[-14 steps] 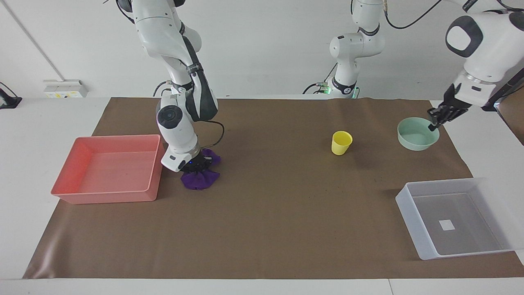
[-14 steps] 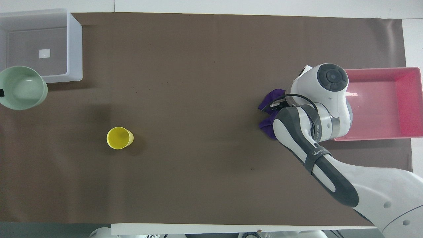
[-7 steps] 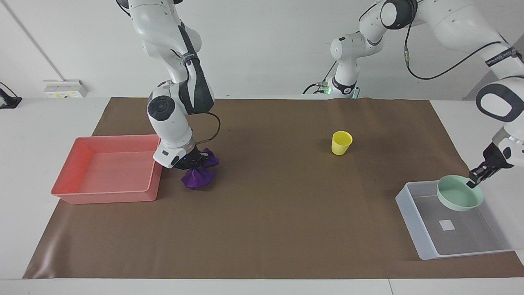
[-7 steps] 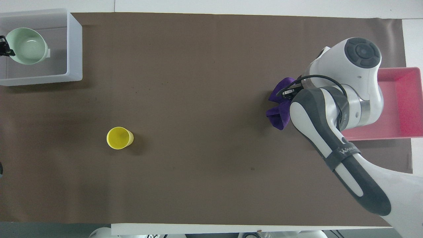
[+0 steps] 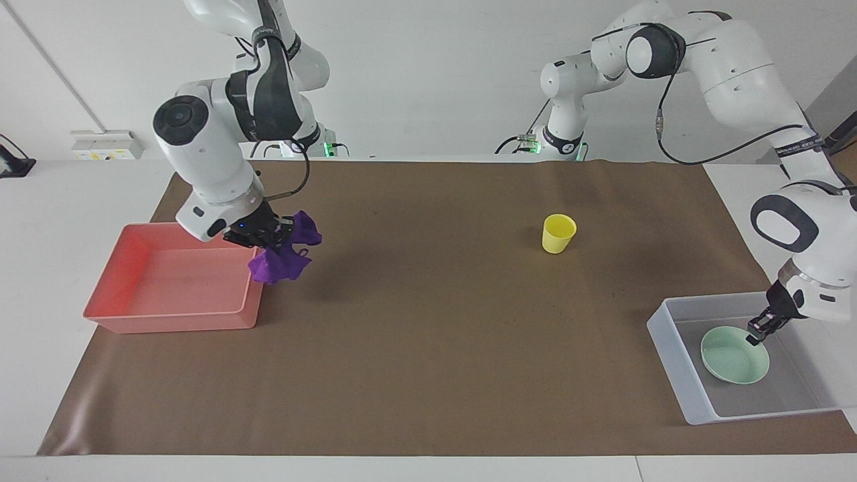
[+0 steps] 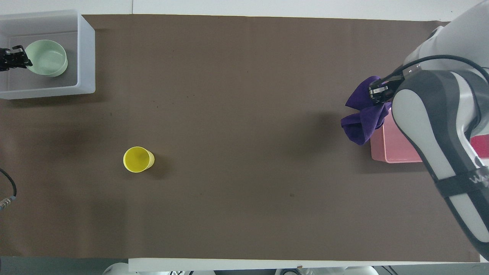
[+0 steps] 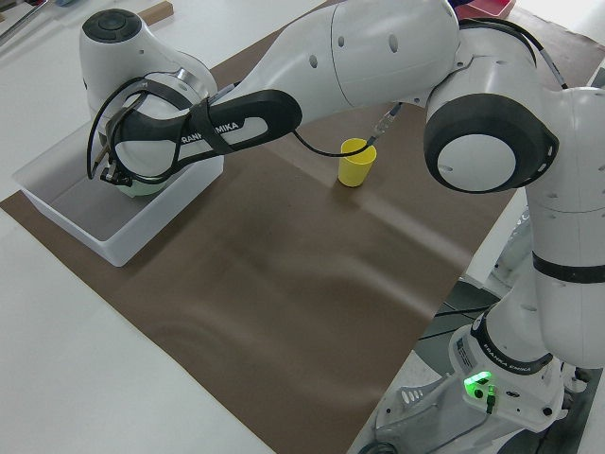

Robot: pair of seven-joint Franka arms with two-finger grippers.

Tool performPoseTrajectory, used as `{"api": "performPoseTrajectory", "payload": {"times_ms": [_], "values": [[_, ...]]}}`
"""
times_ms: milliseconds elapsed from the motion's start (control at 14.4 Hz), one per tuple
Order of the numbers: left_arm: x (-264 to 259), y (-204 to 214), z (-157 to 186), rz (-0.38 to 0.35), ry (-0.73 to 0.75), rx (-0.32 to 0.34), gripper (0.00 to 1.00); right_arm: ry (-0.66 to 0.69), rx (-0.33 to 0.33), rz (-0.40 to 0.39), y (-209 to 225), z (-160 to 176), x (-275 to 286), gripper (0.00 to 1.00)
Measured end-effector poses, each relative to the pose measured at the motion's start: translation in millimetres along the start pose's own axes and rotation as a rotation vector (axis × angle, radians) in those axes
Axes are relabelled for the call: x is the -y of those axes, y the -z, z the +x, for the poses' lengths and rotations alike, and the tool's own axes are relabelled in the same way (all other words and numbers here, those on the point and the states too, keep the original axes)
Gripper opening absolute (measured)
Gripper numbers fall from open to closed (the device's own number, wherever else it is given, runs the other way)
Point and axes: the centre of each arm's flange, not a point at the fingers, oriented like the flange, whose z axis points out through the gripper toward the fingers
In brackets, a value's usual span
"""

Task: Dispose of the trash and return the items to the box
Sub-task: 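Place the bowl in the white bin while the right gripper carries the cloth, then drop the cloth in the pink bin while the left gripper grasps the cup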

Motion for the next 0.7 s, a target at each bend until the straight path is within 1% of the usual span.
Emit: {"api": "performPoseTrajectory", "payload": {"times_ms": [139,209,278,348,417,487,557,626,696], "values": [[-6,20,3,-0.005,0.006,-0.017,0.46,-0.013,0.003,-0.025,3,-2,-27,0.08],[-10,41,2,-0.005,-0.003,-0.004,0.59,-0.009,0.006,-0.027,2,-3,-40,0.08],[-19,71,-3,0.001,-0.024,0.031,0.69,-0.004,0.01,-0.026,1,-5,-57,0.08],[-32,105,-15,0.009,-0.052,0.084,0.82,0.001,0.016,-0.023,-3,-8,-75,0.08],[-51,136,-31,0.018,-0.072,0.146,0.93,0.008,0.017,-0.02,-8,-11,-91,0.08],[-74,161,-54,0.027,-0.083,0.21,1.0,0.014,0.013,-0.019,-16,-14,-105,0.08],[-100,176,-82,0.04,-0.106,0.269,1.0,0.02,0.004,-0.019,-26,-18,-117,0.08],[-128,178,-116,0.056,-0.141,0.32,1.0,0.027,-0.008,-0.02,-38,-22,-127,0.08],[-153,169,-153,0.076,-0.175,0.366,1.0,0.036,-0.02,-0.022,-51,-26,-135,0.08]]}}
